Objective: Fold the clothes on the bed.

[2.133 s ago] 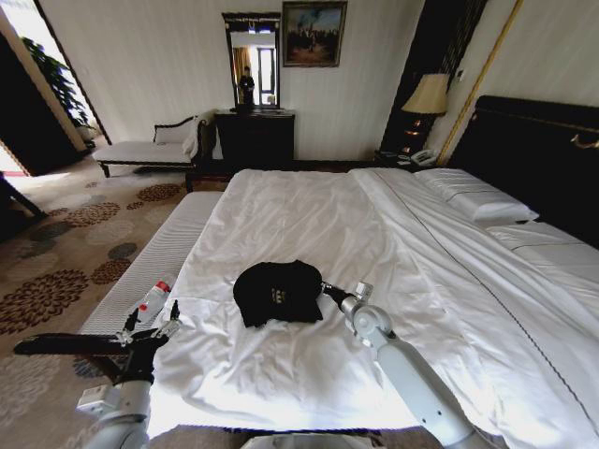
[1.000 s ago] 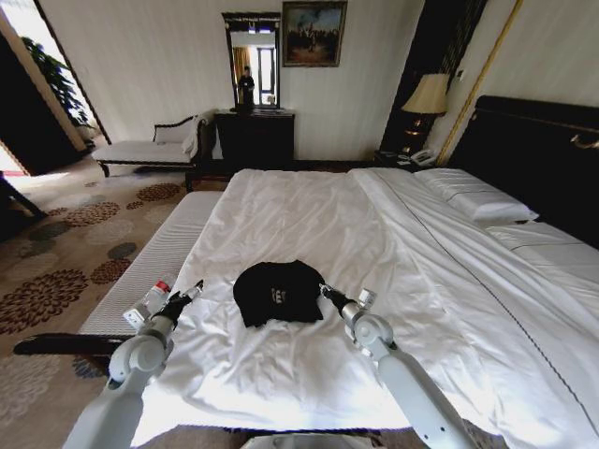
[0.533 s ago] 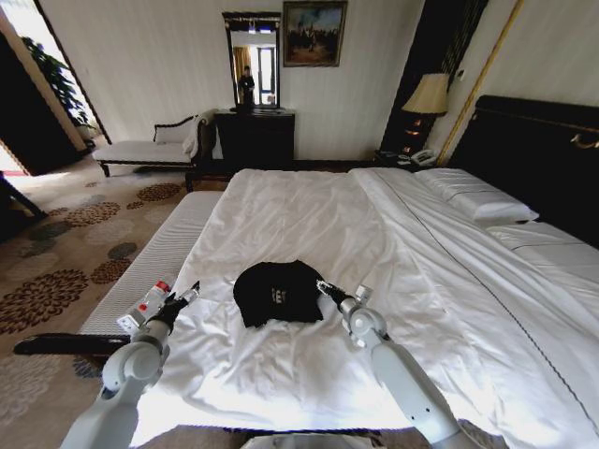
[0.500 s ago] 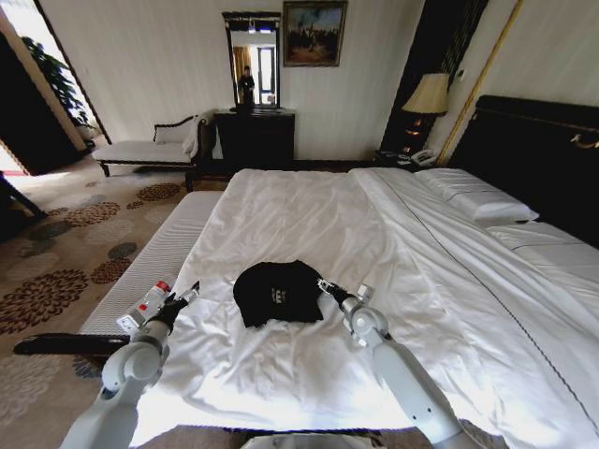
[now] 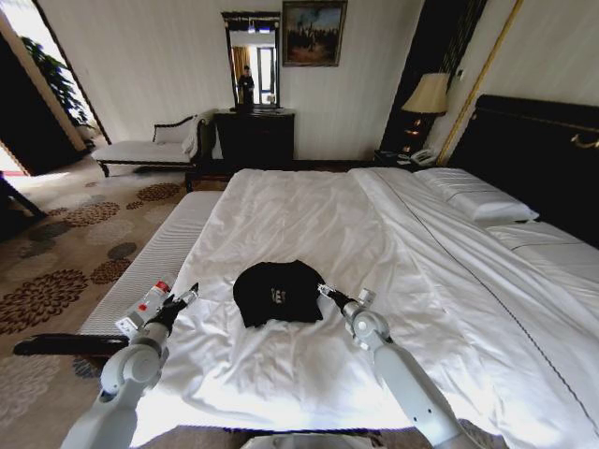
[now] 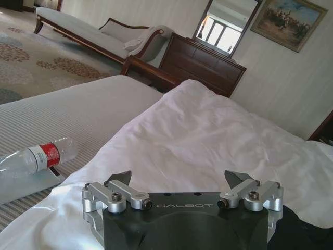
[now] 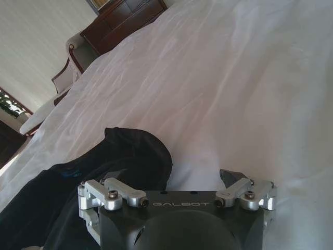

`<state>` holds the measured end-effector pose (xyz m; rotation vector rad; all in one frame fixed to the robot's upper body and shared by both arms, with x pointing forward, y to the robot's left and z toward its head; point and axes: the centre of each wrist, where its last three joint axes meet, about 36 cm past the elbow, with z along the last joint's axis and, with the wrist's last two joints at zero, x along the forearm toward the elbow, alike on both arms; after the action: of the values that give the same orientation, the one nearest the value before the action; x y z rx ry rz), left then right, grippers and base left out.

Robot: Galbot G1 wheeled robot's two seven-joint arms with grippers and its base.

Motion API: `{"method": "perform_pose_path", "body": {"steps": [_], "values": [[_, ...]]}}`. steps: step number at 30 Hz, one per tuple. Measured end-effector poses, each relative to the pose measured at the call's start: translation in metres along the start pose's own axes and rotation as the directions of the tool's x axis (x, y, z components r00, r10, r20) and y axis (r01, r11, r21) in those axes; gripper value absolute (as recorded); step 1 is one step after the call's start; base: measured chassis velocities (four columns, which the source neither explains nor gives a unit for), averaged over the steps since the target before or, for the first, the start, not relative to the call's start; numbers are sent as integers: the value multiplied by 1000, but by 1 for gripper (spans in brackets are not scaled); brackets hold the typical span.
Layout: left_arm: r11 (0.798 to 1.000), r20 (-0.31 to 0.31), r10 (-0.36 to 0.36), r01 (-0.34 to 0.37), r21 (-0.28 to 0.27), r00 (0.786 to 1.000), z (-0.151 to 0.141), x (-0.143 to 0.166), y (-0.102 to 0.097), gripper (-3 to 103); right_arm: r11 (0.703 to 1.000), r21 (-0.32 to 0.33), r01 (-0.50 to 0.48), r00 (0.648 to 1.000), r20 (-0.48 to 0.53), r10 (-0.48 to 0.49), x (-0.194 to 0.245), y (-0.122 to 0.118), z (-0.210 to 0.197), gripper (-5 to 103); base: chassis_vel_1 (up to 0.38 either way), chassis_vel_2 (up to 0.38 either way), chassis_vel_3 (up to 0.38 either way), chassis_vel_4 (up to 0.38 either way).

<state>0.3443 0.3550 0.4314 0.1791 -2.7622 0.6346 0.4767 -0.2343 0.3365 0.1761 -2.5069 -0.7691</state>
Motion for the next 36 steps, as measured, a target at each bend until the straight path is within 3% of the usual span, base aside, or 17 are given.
{"method": "perform_pose_path", "body": {"steps": [1, 2, 6, 11, 14, 17, 20, 23, 26, 36], "values": [[1000, -1, -3, 3, 0, 1000, 1, 1, 1, 100, 1000, -4, 2, 1000, 5, -2, -2, -1, 1, 91, 0, 0, 0, 0], [1000, -1, -4, 4, 1, 1000, 1, 1, 1, 100, 1000, -5, 4, 1000, 9, -4, -3, -1, 1, 91, 0, 0, 0, 0], [1000, -5, -7, 7, 8, 1000, 4, 0, 1, 100, 1000, 2, 15, 1000, 21, -15, -4, 0, 3, 70, 0, 0, 0, 0], [1000, -11, -7, 7, 12, 1000, 8, -2, 0, 100, 1000, 7, 21, 1000, 22, -21, -5, 1, 3, 59, 0, 0, 0, 0], [1000, -13, -10, 10, 12, 1000, 10, -4, 1, 100, 1000, 17, 22, 1000, 21, -23, -7, 2, 3, 43, 0, 0, 0, 0], [1000, -12, -12, 12, 12, 1000, 10, -4, 3, 100, 999, 21, 25, 999, 20, -25, -7, 2, 3, 37, 0, 0, 0, 0], [1000, -9, -18, 18, 9, 1000, 8, -5, 6, 100, 999, 27, 38, 999, 23, -39, -9, 3, 4, 21, 0, 0, 0, 0], [1000, -6, -18, 18, 10, 1000, 7, -7, 7, 100, 998, 34, 54, 998, 30, -55, -9, 4, 5, 16, 0, 0, 0, 0], [1000, -3, -15, 15, 12, 1000, 7, -9, 6, 100, 997, 47, 68, 997, 33, -70, -9, 5, 5, 2, 0, 0, 0, 0], [1000, 0, -12, 12, 25, 1000, 4, -14, 6, 100, 993, 96, 74, 996, 52, -79, -3, 4, 2, 0, 0, 0, 0, 0]]}}
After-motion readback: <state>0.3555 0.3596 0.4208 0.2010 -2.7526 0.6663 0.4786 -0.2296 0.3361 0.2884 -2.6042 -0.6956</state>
